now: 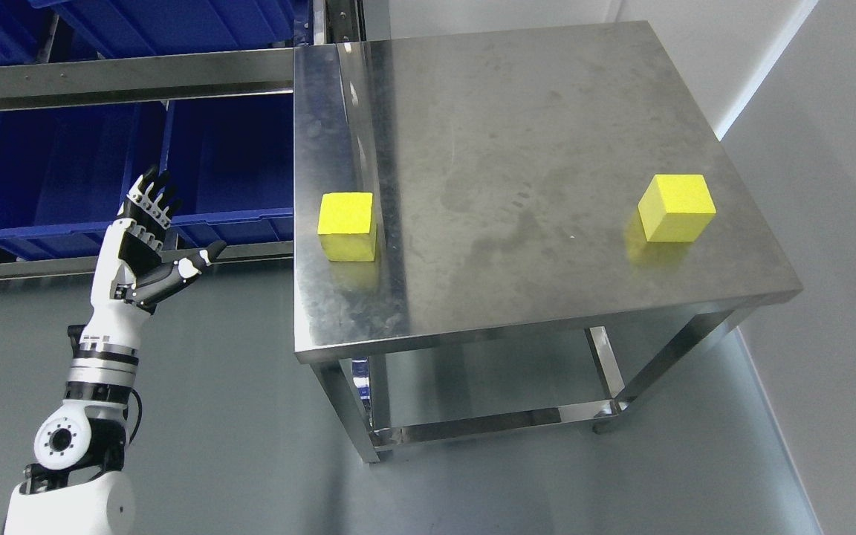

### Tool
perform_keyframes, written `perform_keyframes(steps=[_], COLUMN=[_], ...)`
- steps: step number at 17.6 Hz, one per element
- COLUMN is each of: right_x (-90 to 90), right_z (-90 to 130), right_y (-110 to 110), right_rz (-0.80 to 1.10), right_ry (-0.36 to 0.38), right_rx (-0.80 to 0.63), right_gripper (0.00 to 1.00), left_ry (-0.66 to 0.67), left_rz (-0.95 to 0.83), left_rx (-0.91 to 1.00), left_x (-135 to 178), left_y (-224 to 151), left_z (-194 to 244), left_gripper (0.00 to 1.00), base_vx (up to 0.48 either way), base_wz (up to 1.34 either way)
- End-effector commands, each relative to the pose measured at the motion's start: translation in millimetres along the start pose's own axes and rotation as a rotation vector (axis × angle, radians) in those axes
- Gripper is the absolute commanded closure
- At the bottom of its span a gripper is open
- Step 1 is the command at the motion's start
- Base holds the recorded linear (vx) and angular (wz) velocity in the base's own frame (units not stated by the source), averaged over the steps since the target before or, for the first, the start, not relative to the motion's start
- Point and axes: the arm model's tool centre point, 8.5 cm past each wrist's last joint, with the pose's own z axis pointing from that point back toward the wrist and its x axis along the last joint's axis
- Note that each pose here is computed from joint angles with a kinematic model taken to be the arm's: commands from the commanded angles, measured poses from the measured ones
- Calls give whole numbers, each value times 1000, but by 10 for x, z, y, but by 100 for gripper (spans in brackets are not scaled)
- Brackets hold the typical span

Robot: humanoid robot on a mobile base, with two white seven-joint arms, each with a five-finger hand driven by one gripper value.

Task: Move yellow foam block to right shelf middle
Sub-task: 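Raise the left hand and swing it toward the nearer yellow foam cube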

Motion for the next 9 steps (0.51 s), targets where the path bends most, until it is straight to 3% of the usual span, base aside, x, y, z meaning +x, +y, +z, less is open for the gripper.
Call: perform_keyframes(steps=[1, 6, 9], right_x=[80, 80, 90], right_z=[-5, -5, -6], right_y=[-112, -112, -111], right_rz=[2, 2, 2], right_ry=[-21, -21, -22], right_rx=[-18, -18, -17], right_gripper=[0, 0, 0], left_ry=[-1, -50, -149], left_rz=[1, -69, -211], left_rx=[1, -96, -320], left_x=[1, 161, 423], left_y=[-5, 55, 122], left_z=[18, -3, -38], left_gripper=[0, 0, 0], base_vx=[0, 0, 0], base_wz=[0, 0, 0])
